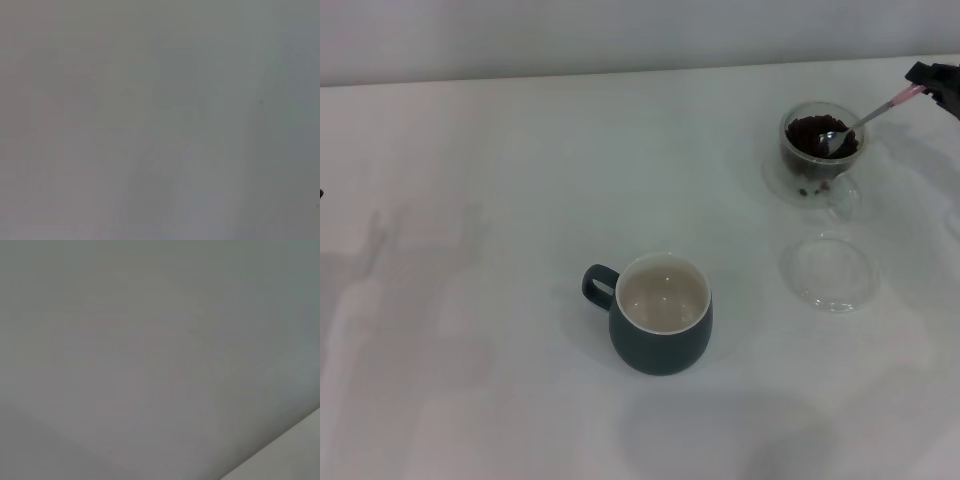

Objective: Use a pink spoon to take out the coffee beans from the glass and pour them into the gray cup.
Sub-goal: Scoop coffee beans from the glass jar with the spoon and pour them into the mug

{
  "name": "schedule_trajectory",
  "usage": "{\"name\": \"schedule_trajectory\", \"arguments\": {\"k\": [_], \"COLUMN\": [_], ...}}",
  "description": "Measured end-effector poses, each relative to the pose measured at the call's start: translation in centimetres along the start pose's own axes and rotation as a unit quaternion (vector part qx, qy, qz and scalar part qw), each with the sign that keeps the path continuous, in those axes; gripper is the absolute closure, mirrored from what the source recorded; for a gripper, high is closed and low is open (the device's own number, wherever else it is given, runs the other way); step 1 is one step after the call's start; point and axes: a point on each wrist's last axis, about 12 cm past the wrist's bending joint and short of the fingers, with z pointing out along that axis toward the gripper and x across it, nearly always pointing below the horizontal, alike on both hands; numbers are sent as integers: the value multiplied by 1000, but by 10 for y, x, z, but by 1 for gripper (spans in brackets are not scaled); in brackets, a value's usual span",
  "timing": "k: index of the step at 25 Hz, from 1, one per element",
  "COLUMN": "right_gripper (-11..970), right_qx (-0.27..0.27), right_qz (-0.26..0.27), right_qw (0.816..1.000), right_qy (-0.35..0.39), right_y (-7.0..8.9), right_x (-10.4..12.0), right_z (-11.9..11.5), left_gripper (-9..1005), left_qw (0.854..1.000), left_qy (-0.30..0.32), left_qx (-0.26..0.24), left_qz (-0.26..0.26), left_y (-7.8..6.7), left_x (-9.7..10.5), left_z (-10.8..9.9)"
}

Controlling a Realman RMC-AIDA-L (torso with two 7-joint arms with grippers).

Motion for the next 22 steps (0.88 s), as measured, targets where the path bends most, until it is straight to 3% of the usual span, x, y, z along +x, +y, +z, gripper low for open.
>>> {"name": "schedule_trajectory", "arguments": {"k": [11,22], "right_gripper": [801,801], "right_qx": [6,31], "right_qz": [39,88], "right_qw": [999,996], "right_qy": [11,8], "right_y": [5,-4], "right_x": [-11,-22], "right_z": [6,0], "left_gripper": [132,133], "left_qw": [1000,1000], "left_qy": [-11,-12], "left_qx": [-10,-10], "left_qz": [0,1], "left_y": [4,3], "left_x": [-5,-5], "left_z": [7,9]}}
